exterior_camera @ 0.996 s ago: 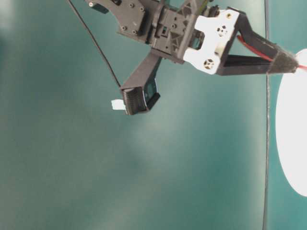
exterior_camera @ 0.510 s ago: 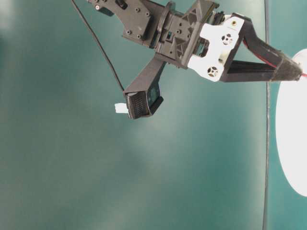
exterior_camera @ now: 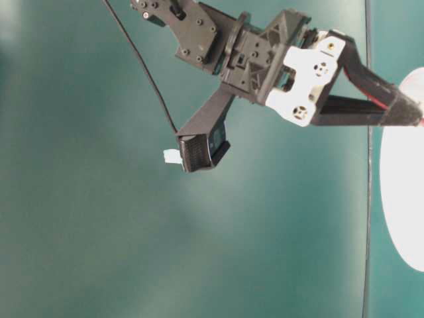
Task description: Scoop the yellow hexagonal prism block from the bowl with a spoon using the right arm.
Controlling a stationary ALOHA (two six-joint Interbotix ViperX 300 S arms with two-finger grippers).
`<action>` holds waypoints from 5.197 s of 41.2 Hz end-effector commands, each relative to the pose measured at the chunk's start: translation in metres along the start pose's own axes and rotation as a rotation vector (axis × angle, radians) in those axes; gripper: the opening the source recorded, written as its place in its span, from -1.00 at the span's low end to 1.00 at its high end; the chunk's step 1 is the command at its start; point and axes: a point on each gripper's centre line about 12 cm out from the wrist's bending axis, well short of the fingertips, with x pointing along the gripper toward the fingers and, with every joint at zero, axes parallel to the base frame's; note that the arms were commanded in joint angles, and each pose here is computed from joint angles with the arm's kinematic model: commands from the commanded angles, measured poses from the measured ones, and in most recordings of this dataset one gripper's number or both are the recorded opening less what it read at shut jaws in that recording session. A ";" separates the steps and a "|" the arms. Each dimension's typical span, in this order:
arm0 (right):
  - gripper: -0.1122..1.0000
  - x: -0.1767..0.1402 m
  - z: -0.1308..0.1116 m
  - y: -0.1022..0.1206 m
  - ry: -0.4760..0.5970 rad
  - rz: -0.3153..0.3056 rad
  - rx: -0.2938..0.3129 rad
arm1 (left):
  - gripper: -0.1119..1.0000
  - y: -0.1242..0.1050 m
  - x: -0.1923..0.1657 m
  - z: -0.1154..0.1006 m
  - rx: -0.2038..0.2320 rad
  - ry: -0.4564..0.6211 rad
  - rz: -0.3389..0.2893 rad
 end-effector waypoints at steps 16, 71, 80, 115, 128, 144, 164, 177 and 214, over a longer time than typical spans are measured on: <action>-0.62 -0.007 0.014 0.004 -0.090 0.025 -0.004 | -0.64 0.000 0.002 0.009 0.000 -0.023 0.000; -0.63 -0.129 -0.047 0.049 0.127 -0.016 -0.066 | -0.64 0.000 0.003 0.009 0.000 -0.021 0.000; -0.63 -0.109 -0.082 0.050 0.122 0.010 0.022 | -0.64 0.000 0.002 0.009 0.000 -0.023 0.000; -0.63 -0.064 -0.108 0.030 -0.021 0.085 0.052 | -0.64 0.000 0.003 0.010 0.000 -0.028 0.000; -0.22 -0.064 -0.107 0.030 -0.025 0.080 0.042 | -0.64 0.000 0.003 0.010 0.000 -0.026 0.000; 0.23 -0.065 -0.110 0.019 0.002 -0.012 -0.071 | -0.64 0.000 0.003 0.011 -0.002 -0.031 0.000; 0.25 -0.077 -0.121 0.007 0.095 -0.142 -0.248 | -0.64 0.000 0.002 0.012 0.002 -0.032 0.000; 0.25 -0.083 -0.131 0.019 0.111 -0.111 -0.423 | -0.64 0.000 0.001 0.015 0.002 -0.046 0.000; 0.22 -0.096 -0.158 0.016 -0.409 0.263 -0.618 | -0.64 0.000 0.001 0.015 0.002 -0.048 0.001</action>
